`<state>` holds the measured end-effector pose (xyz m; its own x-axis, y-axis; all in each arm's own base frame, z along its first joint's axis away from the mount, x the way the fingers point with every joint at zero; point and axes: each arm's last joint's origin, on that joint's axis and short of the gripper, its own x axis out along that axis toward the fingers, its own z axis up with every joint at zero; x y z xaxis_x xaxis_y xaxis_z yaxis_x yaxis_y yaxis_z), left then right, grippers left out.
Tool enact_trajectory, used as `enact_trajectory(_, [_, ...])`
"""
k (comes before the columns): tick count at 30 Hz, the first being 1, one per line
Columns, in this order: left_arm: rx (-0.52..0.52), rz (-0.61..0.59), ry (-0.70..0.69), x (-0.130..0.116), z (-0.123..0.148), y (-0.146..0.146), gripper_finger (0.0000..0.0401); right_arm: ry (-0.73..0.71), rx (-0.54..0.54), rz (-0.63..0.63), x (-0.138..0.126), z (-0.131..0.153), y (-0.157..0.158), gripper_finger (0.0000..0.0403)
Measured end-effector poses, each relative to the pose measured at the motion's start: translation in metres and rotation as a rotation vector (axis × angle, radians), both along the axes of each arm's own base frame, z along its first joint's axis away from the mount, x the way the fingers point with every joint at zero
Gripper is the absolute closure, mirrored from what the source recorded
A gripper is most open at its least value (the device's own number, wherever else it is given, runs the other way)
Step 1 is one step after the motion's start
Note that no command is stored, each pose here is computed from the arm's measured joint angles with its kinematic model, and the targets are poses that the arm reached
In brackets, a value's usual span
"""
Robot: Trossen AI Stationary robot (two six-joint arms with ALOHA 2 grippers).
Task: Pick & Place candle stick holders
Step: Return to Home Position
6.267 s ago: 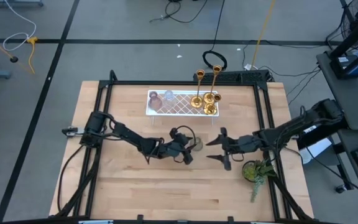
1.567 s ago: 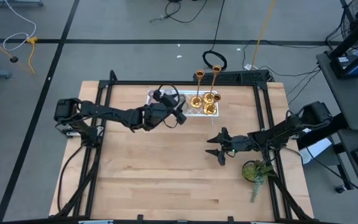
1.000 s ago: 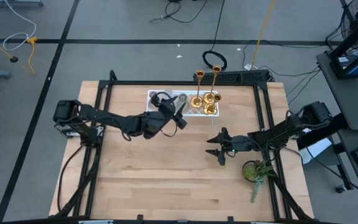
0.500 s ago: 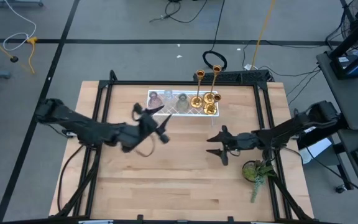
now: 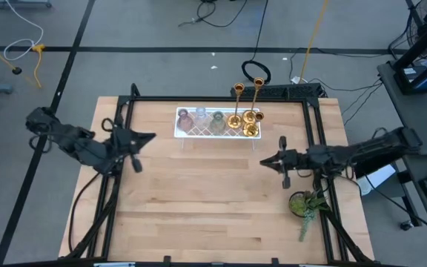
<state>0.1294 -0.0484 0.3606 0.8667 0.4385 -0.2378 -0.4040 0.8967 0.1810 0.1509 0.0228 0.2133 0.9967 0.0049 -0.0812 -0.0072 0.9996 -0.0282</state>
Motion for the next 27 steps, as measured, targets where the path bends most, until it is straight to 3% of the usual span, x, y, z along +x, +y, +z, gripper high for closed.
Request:
enact_trajectory(5, [-0.009, -0.057, 0.019, -0.008, -0.052, 0.001, 0.0393, -0.029, -0.003, -0.038, -0.015, 0.007, -0.008, 0.0399])
enact_trajectory(10, [0.142, -0.376, -0.006, -0.001, -0.116, -0.012, 0.0397, 0.030, -0.033, -0.060, -0.026, 0.002, -0.013, 0.0401])
enact_trajectory(13, [0.233, -0.462, -0.118, -0.003, -0.140, -0.010, 0.0395, 0.035, -0.037, -0.075, -0.028, -0.002, -0.015, 0.0402])
enact_trajectory(16, [0.269, -0.434, -0.202, -0.010, -0.153, -0.002, 0.0386, 0.021, -0.062, -0.066, -0.030, -0.003, -0.017, 0.0402])
enact_trajectory(21, [0.229, -0.396, -0.259, -0.022, -0.157, 0.012, 0.0397, -0.052, -0.188, 0.161, -0.037, 0.003, -0.013, 0.0402])
enact_trajectory(27, [0.224, -0.423, -0.281, -0.032, -0.157, 0.022, 0.0387, -0.045, -0.138, 0.141, -0.040, 0.003, -0.018, 0.0402])
